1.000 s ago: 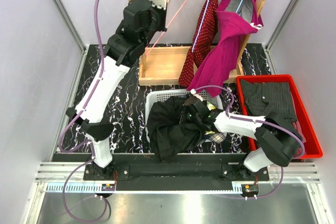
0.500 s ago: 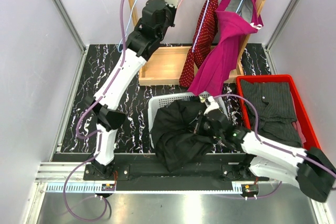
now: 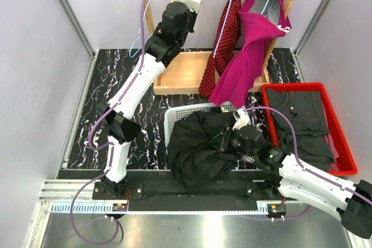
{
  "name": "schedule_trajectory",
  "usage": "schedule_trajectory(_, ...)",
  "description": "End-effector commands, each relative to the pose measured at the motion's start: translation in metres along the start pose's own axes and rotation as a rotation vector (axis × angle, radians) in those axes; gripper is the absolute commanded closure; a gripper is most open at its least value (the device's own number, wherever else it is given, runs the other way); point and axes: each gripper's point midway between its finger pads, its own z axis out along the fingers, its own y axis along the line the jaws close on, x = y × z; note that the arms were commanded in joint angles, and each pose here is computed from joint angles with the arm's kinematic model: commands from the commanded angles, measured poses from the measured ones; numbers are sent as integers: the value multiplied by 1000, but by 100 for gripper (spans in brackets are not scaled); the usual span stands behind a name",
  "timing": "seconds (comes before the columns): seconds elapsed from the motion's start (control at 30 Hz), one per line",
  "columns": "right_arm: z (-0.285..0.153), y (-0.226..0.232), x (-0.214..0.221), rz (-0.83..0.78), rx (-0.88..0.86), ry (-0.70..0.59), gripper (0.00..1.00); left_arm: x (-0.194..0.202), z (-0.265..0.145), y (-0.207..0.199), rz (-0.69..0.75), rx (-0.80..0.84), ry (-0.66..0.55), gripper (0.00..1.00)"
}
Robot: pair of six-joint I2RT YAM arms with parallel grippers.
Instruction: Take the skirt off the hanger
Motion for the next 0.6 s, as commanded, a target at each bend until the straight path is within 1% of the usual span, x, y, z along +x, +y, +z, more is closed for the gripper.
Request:
schedule_trajectory(0.0, -7, 17, -25, -93, 3, -51, 51, -12, -16, 16, -28, -28, -6, 100)
schedule_trajectory(0.03, -7, 23, -32, -104, 3, -64, 45, -10, -18, 17, -23, -30, 2, 100)
schedule_trajectory(0.07, -8, 23, -37, -115, 15, -78, 39, -10, -19, 17, -22, -28, 4, 87)
schedule_trajectory(0.1, -11, 28, -45, -138, 21, -89, 31, -10, -21, 17, -19, -26, 13, 68)
schedule_trajectory(0.13, -13, 30, -50, -143, 28, -103, 25, -14, -25, 19, -22, -22, 8, 40)
schedule_trajectory(0.17, -15, 34, -57, -150, 27, -123, 22, -16, -28, 20, -26, -24, 7, 34)
schedule_trajectory(0.23, -24, 44, -70, -171, 14, -154, 19, -27, -37, 26, -44, -32, -12, 29)
schedule_trajectory(0.3, -31, 46, -78, -198, 29, -177, 18, -35, -44, 30, -53, -31, -27, 24)
schedule_trajectory(0.37, -44, 60, -93, -217, 6, -218, 17, -51, -59, 33, -74, -23, -57, 17)
schedule_trajectory(0.4, -49, 60, -96, -234, 16, -218, 17, -58, -65, 34, -83, -16, -70, 5)
schedule_trajectory(0.43, -61, 73, -108, -238, -9, -253, 17, -72, -78, 36, -106, 2, -100, 1)
schedule_trajectory(0.53, -83, 83, -127, -268, -2, -305, 14, -103, -109, 26, -147, 73, -170, 1)
schedule_trajectory(0.57, -88, 83, -133, -274, 16, -325, 13, -111, -118, 13, -153, 108, -186, 1)
